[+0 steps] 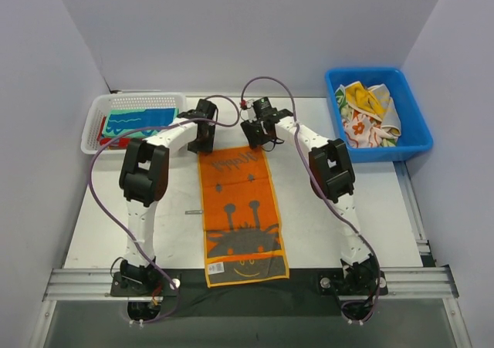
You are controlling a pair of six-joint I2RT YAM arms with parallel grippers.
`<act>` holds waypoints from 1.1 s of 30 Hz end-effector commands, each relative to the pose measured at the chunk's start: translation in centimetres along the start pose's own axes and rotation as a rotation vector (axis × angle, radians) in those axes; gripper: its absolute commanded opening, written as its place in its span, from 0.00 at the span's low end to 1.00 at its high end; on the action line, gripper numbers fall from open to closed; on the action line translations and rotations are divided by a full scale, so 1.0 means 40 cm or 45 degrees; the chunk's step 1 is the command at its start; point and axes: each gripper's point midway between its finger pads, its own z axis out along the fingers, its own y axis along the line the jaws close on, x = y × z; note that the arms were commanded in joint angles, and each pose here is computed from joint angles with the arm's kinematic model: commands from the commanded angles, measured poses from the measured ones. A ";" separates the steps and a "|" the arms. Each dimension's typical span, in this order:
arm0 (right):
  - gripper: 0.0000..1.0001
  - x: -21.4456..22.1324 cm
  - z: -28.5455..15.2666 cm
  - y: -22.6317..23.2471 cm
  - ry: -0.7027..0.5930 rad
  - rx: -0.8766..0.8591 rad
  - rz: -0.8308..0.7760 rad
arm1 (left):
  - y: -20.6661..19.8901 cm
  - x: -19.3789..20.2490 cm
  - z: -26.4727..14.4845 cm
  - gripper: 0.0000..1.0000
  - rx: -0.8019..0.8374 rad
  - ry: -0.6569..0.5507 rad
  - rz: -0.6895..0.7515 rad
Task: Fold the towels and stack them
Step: Fold the towel
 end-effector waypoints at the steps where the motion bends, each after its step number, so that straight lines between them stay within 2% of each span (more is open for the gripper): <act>1: 0.48 -0.009 -0.008 -0.006 0.035 0.051 -0.043 | 0.010 0.080 0.038 0.49 -0.001 0.122 0.041; 8: 0.39 0.073 -0.003 -0.037 0.193 0.130 -0.044 | 0.004 0.095 0.042 0.47 0.018 0.144 0.044; 16: 0.45 0.144 -0.021 -0.085 0.265 0.147 0.080 | 0.004 0.101 0.046 0.47 0.019 0.152 0.043; 24: 0.43 0.156 -0.025 -0.106 0.274 0.130 0.135 | 0.002 0.097 0.041 0.48 0.023 0.147 0.040; 26: 0.40 0.162 -0.023 -0.108 0.282 0.140 0.138 | 0.005 0.096 0.039 0.48 0.024 0.144 0.039; 28: 0.31 0.166 -0.023 -0.107 0.290 0.137 0.136 | 0.000 0.098 0.041 0.48 0.037 0.149 0.041; 31: 0.22 0.169 -0.022 -0.100 0.297 0.117 0.127 | -0.007 0.099 0.045 0.47 0.051 0.154 0.033; 33: 0.22 0.175 -0.022 -0.090 0.312 0.093 0.109 | -0.009 0.104 0.050 0.45 0.053 0.162 0.030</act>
